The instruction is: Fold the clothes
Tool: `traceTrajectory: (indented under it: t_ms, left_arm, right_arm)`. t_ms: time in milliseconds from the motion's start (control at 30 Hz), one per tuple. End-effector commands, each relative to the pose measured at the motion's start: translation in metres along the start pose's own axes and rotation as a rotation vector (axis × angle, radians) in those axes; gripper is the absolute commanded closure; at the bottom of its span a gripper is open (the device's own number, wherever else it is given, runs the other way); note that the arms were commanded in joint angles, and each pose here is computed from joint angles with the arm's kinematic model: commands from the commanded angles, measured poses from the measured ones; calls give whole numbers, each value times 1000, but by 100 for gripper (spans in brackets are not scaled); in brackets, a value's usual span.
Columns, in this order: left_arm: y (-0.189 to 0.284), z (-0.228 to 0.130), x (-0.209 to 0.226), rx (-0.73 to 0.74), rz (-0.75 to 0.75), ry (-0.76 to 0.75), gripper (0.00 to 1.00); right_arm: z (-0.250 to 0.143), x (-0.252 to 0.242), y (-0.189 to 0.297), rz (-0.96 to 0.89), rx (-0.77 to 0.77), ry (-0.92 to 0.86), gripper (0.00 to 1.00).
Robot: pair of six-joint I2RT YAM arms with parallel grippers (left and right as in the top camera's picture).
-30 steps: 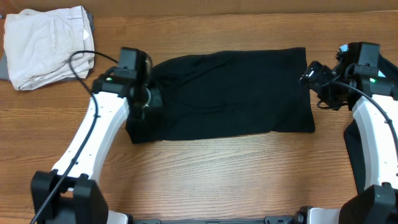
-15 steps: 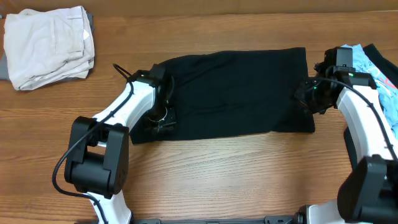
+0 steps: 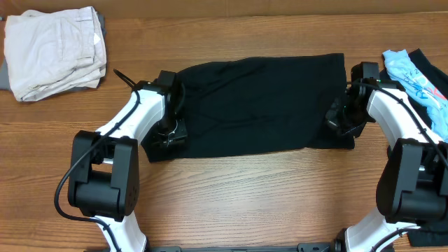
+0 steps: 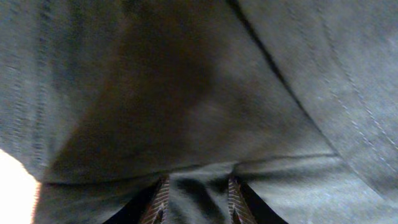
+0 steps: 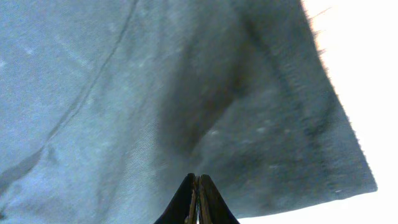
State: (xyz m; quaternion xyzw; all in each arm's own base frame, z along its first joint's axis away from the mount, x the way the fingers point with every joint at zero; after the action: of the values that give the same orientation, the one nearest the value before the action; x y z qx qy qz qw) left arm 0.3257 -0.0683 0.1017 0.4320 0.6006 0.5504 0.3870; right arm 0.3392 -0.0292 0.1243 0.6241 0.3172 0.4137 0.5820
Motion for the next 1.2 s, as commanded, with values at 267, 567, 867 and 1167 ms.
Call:
traceTrajectory:
  t_ms: [267, 567, 867, 1167]
  left_arm:
    - [-1, 14, 20, -21, 28, 32, 56]
    - [-7, 23, 36, -15, 24, 71, 78]
    - [-13, 28, 35, -48, 9, 72, 94]
    - [-15, 42, 41, -111, -42, 106, 96]
  right_arm:
    - [-9, -14, -25, -57, -32, -41, 96]
    - [-13, -16, -29, -64, -19, -98, 96]
    - [-15, -17, -29, -70, -9, -100, 96]
    - [-16, -21, -28, -118, -8, -99, 96]
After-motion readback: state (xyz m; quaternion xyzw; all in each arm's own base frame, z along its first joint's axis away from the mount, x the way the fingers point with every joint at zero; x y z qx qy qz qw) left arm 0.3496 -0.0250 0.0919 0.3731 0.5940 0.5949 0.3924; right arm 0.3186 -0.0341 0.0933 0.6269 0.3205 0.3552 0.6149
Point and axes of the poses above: each gripper's point midway between its finger pads, its own y axis back along the fingers, its own x axis along the line the jaws close on, z = x × y, the point moved 9 cm from there along y, back along the fingers, and after that the axes turned 5 degrees about y, right-handed, at the moved point
